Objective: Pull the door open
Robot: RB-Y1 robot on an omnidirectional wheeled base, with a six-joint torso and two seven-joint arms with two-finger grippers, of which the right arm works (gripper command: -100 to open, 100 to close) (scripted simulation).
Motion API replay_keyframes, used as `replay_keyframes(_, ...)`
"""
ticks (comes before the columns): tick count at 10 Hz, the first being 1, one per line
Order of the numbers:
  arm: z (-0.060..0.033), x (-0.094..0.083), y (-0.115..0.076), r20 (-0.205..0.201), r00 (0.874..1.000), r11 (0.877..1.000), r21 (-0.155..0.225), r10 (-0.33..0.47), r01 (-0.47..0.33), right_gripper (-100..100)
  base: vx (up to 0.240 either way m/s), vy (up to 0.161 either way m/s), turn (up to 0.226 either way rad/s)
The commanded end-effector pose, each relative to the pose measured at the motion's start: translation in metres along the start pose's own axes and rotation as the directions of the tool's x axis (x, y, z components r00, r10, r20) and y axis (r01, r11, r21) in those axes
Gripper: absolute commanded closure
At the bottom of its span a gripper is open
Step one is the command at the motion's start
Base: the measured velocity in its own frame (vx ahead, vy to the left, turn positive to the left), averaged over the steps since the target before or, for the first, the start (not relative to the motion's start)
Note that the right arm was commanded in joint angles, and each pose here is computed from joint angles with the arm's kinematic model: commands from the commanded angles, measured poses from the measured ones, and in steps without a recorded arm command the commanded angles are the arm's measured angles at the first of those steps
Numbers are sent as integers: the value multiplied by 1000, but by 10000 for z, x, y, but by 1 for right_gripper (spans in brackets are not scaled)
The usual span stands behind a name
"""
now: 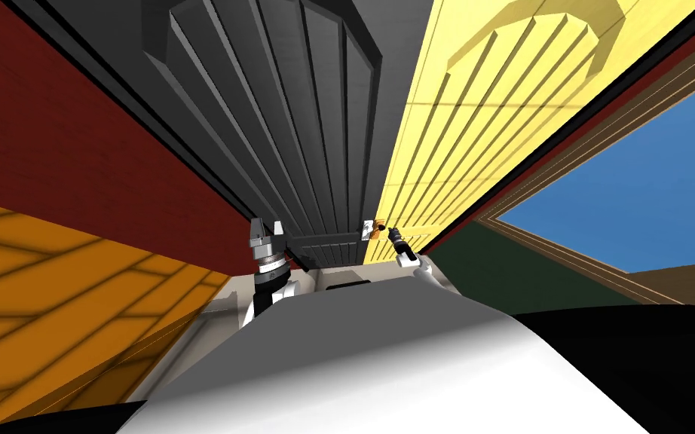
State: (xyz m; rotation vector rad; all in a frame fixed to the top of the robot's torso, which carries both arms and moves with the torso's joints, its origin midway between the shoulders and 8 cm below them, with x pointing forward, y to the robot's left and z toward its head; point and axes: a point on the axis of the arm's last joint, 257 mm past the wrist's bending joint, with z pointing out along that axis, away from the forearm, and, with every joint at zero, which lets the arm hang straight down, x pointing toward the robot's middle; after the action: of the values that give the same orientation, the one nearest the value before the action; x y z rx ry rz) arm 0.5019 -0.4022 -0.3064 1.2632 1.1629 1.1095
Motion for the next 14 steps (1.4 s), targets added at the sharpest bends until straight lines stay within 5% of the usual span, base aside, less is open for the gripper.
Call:
replay_keyframes(1, -81, -168, -48, 19, 1000, 1000, 13, -11, 11, 100, -194, -109, -59)
replay_keyframes(2, -98, -126, -27, 8, 1000, 1000, 8, -7, 7, -100, -182, -41, -40)
replay_keyframes(8, -101, 254, 90, -66, 998, 1000, -24, 15, -16, -100, -174, 69, 40)
replay_keyframes(12, -218, -351, -90, 27, 999, 999, 24, -24, 23, -100, -41, -49, -125)
replay_keyframes(14, -247, -493, -116, 50, 998, 999, 34, -34, 32, -100, 41, -71, -55)
